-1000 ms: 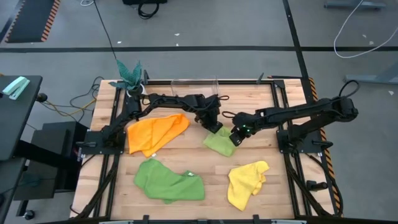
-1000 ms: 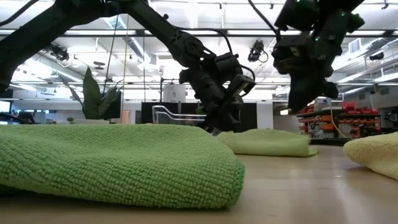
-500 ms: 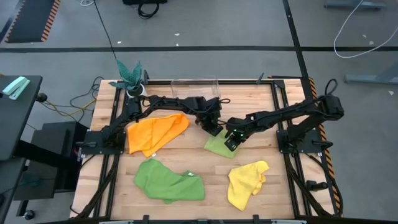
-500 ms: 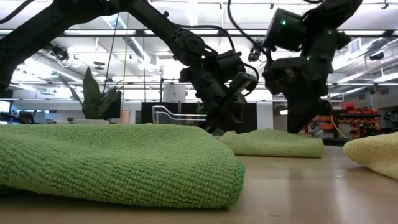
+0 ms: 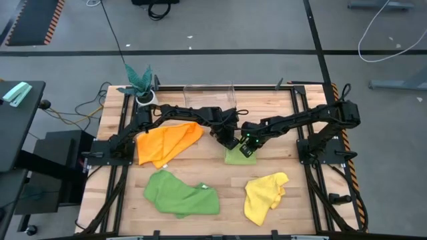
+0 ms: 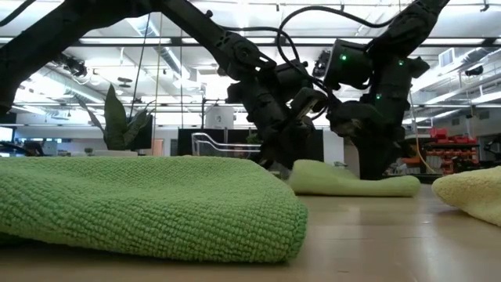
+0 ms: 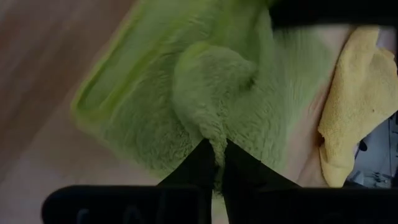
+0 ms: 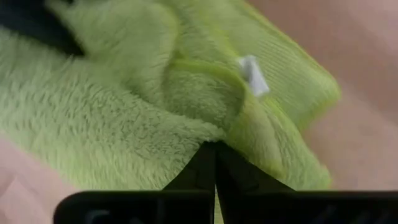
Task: Fold microfiber towels
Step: Fold the light green microfiber cloth
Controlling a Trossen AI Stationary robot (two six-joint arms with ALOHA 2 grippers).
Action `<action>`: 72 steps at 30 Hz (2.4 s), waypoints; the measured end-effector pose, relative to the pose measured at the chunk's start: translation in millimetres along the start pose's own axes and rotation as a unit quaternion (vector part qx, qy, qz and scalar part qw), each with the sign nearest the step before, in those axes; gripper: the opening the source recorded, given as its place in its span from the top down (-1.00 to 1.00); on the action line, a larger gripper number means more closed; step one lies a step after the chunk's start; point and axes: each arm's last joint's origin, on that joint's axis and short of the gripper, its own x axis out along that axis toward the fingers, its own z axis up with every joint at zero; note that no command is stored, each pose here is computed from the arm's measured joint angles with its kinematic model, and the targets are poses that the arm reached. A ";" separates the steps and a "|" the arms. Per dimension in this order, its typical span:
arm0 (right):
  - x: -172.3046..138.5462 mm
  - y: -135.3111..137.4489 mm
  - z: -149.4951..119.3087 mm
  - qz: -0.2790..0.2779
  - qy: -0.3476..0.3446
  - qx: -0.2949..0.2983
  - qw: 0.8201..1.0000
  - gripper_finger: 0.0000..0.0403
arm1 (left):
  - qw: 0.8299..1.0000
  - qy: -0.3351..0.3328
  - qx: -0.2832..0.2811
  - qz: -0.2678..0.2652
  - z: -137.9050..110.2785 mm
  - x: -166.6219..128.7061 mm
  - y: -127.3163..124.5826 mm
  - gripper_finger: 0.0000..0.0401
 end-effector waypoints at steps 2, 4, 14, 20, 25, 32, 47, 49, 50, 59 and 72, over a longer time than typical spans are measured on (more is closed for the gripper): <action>-2.0 -2.1 1.3 -0.005 -0.005 -0.002 1.000 0.93 | 1.000 -0.003 -0.001 0.001 0.2 0.2 -0.4 0.90; -2.6 -3.3 1.7 -0.009 -0.007 0.000 1.000 0.92 | 1.000 -0.003 -0.001 0.002 0.0 0.3 -0.4 0.91; -2.2 -3.7 0.8 -0.015 -0.005 0.008 1.000 0.97 | 0.999 -0.022 0.003 0.029 3.1 -2.0 4.5 0.85; -2.2 -4.8 0.0 -0.023 -0.004 0.009 1.000 0.95 | 0.999 -0.033 0.003 0.028 6.7 -14.7 4.1 0.88; -2.2 -5.0 0.1 -0.025 -0.005 0.009 1.000 0.97 | 0.999 -0.037 0.013 0.037 5.6 -27.6 -1.1 0.84; -2.1 -5.1 0.0 -0.026 -0.006 0.009 1.000 0.97 | 0.998 -0.027 -0.002 0.064 5.0 -31.4 7.9 0.65; -2.1 -5.3 -0.2 -0.028 -0.005 0.015 0.999 0.98 | 0.997 -0.044 -0.006 0.068 7.2 -74.2 4.1 0.27; -2.1 -5.4 -0.1 -0.029 -0.006 0.015 0.999 0.98 | 0.996 -0.060 0.003 0.073 5.2 -88.0 -4.1 0.25; -2.1 -5.4 -0.1 -0.029 -0.006 0.015 0.999 0.98 | 0.995 -0.067 0.006 0.076 4.4 -93.0 -7.1 0.24; -2.1 -5.8 -0.5 -0.031 -0.004 0.011 0.999 0.96 | 0.995 -0.058 0.043 0.075 -13.1 -77.6 -37.2 0.30; -2.3 -7.4 -1.7 -0.038 0.003 0.013 0.999 0.94 | 0.992 -0.071 0.034 0.102 -31.1 -49.7 -46.7 0.30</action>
